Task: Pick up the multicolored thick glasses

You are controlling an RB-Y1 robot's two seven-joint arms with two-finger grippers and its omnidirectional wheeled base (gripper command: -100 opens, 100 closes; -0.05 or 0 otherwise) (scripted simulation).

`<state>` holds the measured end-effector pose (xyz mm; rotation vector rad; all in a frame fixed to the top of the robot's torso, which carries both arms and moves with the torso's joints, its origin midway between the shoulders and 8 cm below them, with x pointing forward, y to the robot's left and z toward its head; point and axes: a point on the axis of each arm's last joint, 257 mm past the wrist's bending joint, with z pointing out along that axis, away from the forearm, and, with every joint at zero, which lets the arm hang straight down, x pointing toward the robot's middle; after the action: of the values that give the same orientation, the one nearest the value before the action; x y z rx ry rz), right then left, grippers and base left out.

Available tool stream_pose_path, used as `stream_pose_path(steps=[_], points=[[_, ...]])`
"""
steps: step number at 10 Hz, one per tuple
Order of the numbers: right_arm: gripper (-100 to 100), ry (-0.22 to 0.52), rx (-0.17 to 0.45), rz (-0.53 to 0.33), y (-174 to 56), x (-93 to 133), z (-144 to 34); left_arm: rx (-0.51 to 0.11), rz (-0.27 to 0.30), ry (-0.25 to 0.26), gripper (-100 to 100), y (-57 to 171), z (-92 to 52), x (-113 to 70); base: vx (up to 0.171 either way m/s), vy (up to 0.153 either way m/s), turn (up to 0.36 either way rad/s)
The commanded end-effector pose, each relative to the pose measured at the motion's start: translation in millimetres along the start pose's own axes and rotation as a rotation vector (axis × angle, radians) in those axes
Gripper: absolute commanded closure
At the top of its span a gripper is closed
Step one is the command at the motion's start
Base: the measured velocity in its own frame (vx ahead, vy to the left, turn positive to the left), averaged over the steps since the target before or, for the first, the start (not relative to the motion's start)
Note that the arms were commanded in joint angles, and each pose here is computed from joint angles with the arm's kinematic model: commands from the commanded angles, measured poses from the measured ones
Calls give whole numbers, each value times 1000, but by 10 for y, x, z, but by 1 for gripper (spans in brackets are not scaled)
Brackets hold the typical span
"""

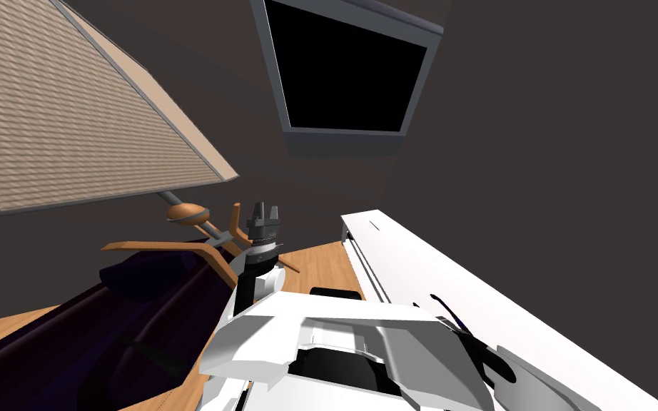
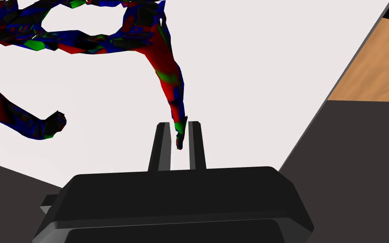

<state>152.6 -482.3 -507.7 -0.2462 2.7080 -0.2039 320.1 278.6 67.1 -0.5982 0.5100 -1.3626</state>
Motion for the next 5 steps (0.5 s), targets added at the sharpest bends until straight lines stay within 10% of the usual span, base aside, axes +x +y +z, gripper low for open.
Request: stream_pose_path(steps=[1,4,5], points=[[100,-2,-4,-13,-28,-52,-68,0,0,0,0,0,0,0,-2,15,-94],[100,-2,-7,-19,-41,-82,-98,0,0,0,0,0,0,0,-6,18,-62],[0,-1,-7,-20,-43,-84,-102,0,0,0,0,0,0,0,0,0,0]])
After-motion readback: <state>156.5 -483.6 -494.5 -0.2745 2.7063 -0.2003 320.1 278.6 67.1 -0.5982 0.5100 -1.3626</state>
